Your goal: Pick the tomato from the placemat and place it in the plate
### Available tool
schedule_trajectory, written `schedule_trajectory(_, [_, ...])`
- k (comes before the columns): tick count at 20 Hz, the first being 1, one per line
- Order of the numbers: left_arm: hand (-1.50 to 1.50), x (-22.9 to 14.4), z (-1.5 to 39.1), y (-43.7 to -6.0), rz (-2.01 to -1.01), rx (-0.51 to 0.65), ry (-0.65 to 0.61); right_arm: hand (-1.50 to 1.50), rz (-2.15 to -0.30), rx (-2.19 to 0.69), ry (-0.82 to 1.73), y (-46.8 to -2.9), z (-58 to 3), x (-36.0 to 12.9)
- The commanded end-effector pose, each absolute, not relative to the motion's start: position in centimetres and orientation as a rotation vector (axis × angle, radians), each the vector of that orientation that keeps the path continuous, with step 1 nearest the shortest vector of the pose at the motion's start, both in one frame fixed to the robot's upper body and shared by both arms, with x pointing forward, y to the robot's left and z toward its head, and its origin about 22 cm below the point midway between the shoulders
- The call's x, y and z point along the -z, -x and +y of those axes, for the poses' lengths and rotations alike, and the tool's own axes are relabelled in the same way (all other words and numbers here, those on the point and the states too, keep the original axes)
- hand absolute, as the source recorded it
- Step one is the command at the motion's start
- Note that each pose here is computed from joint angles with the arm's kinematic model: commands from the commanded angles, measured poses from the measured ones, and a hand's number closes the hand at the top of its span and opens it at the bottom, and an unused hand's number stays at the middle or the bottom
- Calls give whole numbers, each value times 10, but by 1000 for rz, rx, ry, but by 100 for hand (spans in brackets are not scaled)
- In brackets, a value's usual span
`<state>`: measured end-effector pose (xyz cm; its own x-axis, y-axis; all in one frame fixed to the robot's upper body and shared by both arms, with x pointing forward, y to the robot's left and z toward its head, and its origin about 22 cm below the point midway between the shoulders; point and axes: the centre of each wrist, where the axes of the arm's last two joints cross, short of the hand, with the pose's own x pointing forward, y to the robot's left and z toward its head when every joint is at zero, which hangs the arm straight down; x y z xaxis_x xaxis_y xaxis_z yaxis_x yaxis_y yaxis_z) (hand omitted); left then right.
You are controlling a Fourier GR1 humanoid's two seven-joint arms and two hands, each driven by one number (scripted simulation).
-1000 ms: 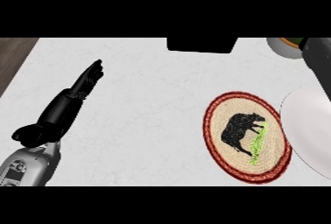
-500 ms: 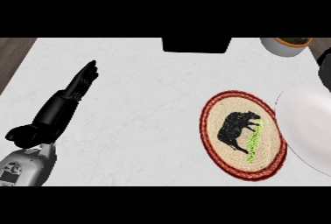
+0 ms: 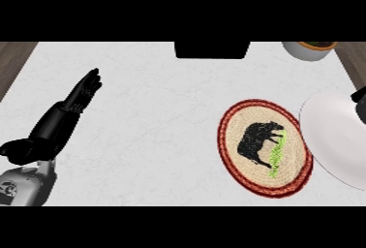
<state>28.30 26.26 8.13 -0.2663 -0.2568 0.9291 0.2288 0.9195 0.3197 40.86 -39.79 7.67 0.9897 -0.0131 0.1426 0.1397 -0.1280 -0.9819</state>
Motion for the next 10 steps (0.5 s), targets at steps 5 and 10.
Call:
schedule_trajectory(5, [0, -81, 261, -274, -1778, 467, -9, -150, 5, 526, 1620, -378, -398, -17])
schedule_trajectory(10, [0, -78, 268, -283, -1778, 468, -17, -150, -174, 537, 1714, -373, -399, -10])
